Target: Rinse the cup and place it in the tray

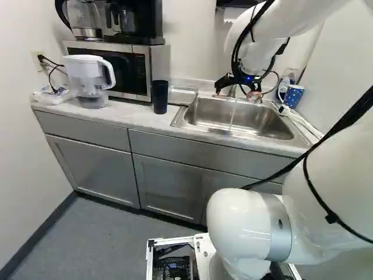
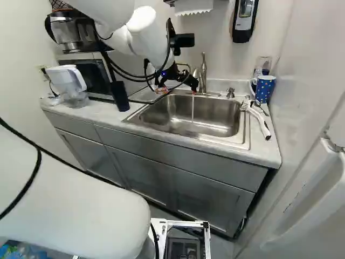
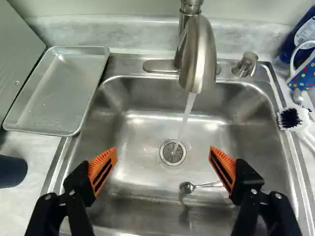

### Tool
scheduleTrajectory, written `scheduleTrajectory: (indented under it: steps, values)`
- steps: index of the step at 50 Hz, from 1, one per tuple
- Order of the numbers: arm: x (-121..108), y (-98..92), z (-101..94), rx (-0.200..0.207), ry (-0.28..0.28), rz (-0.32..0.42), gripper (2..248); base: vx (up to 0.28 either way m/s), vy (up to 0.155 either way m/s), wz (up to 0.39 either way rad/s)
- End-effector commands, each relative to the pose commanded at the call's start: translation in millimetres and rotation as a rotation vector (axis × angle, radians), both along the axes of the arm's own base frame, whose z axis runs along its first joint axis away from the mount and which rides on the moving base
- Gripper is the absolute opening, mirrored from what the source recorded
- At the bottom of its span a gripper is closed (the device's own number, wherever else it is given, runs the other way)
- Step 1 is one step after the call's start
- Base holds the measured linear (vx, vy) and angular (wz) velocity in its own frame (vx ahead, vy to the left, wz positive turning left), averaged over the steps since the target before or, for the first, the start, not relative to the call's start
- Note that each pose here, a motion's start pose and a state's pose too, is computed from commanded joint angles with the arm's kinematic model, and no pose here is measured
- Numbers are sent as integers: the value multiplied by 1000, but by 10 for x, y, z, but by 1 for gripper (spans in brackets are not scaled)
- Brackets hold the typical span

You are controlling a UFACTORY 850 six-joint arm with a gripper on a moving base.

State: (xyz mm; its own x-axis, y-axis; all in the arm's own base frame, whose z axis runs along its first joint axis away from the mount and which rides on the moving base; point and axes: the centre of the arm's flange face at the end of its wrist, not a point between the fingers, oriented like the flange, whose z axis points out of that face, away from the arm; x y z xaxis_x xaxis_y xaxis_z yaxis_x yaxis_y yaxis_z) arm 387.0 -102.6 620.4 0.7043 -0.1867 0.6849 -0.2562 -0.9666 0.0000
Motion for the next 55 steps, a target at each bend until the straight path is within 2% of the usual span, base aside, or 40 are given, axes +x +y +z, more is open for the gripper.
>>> scheduleTrajectory:
  steps: [11, 55]
  values:
    - [-9, 85, -3, 0, -1, 20, 247, 0, 0, 0]
    - [-9, 752, -11, -1, -6, 188, 247, 0, 0, 0]
